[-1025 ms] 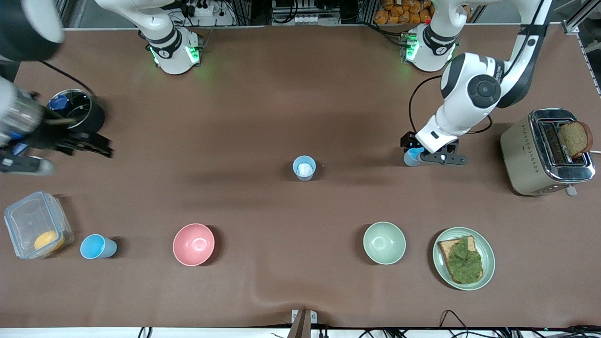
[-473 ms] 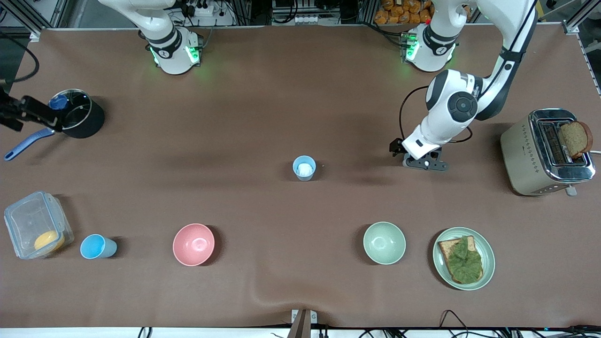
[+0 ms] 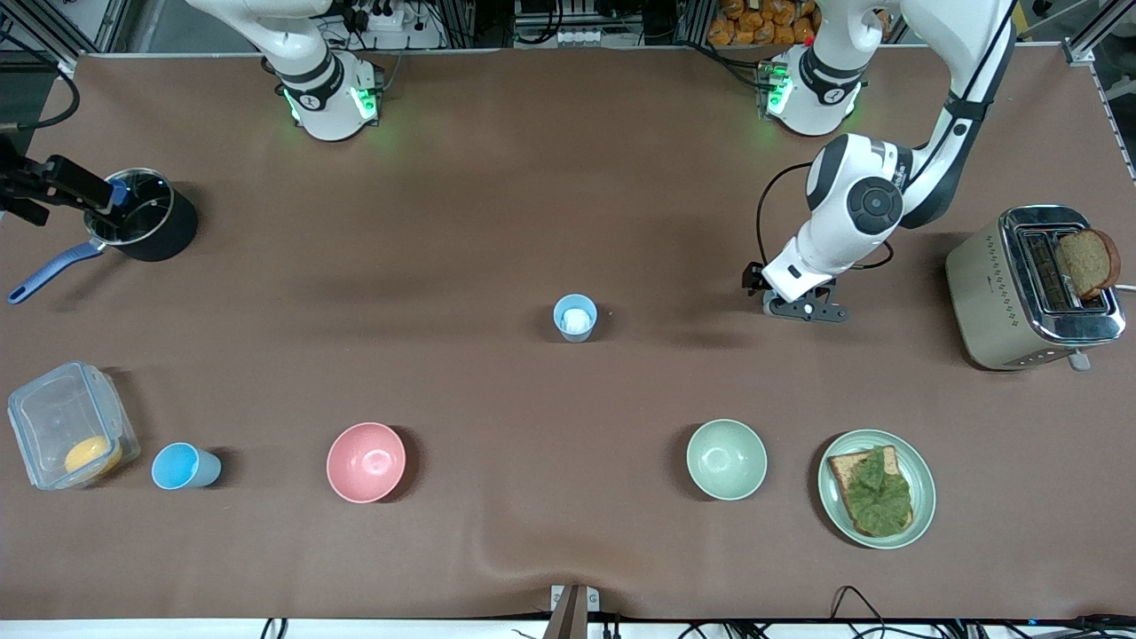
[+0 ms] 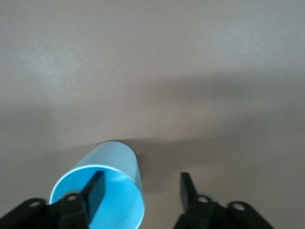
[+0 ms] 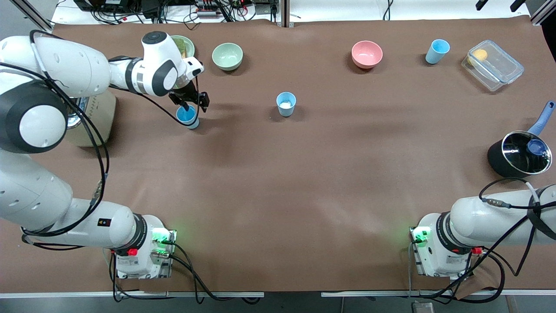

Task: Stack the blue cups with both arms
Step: 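Grasp the second blue cup with the left gripper and lift it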

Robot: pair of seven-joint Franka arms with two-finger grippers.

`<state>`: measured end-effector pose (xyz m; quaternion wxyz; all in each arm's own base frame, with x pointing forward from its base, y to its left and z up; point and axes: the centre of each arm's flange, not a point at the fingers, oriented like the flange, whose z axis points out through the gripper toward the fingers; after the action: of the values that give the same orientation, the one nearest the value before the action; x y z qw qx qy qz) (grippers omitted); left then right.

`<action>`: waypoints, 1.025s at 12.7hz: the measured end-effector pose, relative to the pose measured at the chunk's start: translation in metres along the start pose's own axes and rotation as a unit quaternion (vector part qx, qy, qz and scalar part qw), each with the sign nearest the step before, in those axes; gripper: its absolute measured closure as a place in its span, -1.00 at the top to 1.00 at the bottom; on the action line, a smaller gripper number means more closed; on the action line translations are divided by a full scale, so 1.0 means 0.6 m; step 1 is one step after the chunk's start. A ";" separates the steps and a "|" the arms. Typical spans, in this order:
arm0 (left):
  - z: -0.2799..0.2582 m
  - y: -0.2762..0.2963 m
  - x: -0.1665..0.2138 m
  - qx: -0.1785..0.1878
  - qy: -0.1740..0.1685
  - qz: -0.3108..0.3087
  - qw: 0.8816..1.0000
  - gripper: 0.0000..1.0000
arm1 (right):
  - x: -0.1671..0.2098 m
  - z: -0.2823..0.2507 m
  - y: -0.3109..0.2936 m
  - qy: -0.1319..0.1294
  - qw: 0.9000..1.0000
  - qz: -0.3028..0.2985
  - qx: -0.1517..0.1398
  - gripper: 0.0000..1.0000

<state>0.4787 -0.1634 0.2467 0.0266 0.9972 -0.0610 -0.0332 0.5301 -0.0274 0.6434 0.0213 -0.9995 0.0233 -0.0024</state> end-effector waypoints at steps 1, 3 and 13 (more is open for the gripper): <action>0.005 -0.002 -0.005 0.001 -0.004 -0.001 1.000 0.11 | -0.002 0.000 -0.006 0.000 1.000 -0.003 -0.002 1.00; 0.008 -0.005 -0.007 0.001 -0.006 -0.002 1.000 -0.09 | -0.003 0.001 -0.010 -0.001 1.000 -0.005 -0.004 1.00; -0.140 0.000 0.012 0.005 0.053 -0.001 0.999 -0.96 | -0.008 0.005 -0.010 -0.013 1.000 -0.005 -0.005 1.00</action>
<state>0.4916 -0.1599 0.3301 0.0246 0.9978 -0.0584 0.0197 0.5254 -0.0209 0.6408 0.0168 -0.9996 0.0181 0.0111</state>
